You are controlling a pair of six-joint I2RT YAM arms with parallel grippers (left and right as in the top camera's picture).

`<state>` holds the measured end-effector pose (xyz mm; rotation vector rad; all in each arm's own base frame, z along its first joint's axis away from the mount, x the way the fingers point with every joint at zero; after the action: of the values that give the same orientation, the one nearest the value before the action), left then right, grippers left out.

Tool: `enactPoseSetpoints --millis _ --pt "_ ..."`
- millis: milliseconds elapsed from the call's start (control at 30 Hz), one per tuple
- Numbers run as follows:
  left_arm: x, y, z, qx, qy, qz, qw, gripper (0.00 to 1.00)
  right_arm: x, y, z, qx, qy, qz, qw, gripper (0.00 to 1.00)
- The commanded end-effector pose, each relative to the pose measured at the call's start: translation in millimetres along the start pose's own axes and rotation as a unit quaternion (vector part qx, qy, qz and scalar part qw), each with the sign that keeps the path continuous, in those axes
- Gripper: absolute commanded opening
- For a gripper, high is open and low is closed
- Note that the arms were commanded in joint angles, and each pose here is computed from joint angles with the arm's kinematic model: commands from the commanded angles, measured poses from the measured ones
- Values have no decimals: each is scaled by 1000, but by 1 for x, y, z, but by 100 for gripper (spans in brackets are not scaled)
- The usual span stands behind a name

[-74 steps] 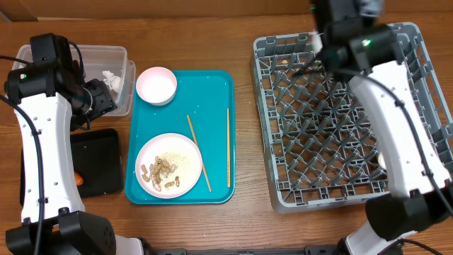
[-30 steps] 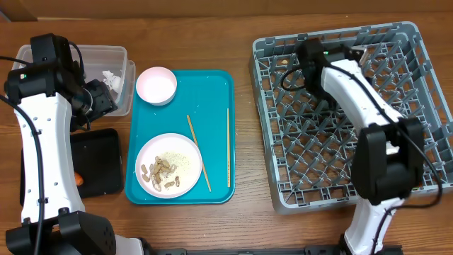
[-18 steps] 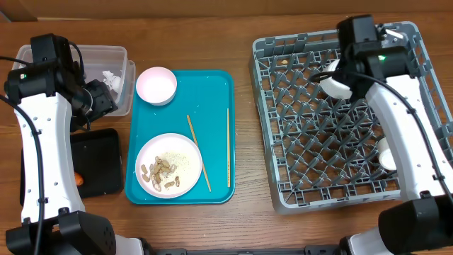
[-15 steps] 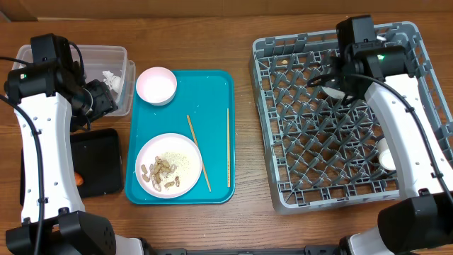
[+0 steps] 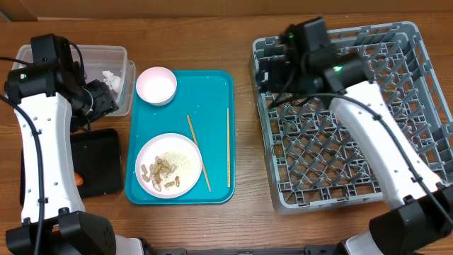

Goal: Sort waste into correct bins and load items into the dishwasher
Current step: 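Reach the right gripper to the pink bowl and grasp its rim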

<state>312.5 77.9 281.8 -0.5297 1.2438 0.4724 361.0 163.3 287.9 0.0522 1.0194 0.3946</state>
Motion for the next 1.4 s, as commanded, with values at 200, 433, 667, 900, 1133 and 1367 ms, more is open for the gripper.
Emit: enactPoseSetpoints --millis 200,433,667,900,1133,1367 --pt "-4 0 -7 2 15 4 1000 68 38 48 5 -55 -14 44 997 87" --pt "-5 10 -10 -5 26 31 999 66 44 76 9 -83 -44 70 993 87" --pt "-7 47 -4 -82 42 41 995 66 51 98 16 -102 -79 93 987 87" --pt "-7 56 0 -104 39 41 993 67 105 129 3 -128 -66 113 983 87" --pt "-7 56 1 -103 37 39 993 67 160 163 -12 -154 -82 140 975 84" --pt "-7 53 0 -101 39 31 994 67 193 173 -17 -145 -115 118 976 74"
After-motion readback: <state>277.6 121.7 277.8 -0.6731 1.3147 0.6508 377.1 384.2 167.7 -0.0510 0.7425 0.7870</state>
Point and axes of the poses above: each gripper's point midway between its finger pads, its own x axis out along the fingers, its own y axis along the line the jaws close on, z = x × y, the point moved 8 cm from there along -x, back along the fingers, and after that the axes turned 8 degrees about -x, right-handed, at the moved point
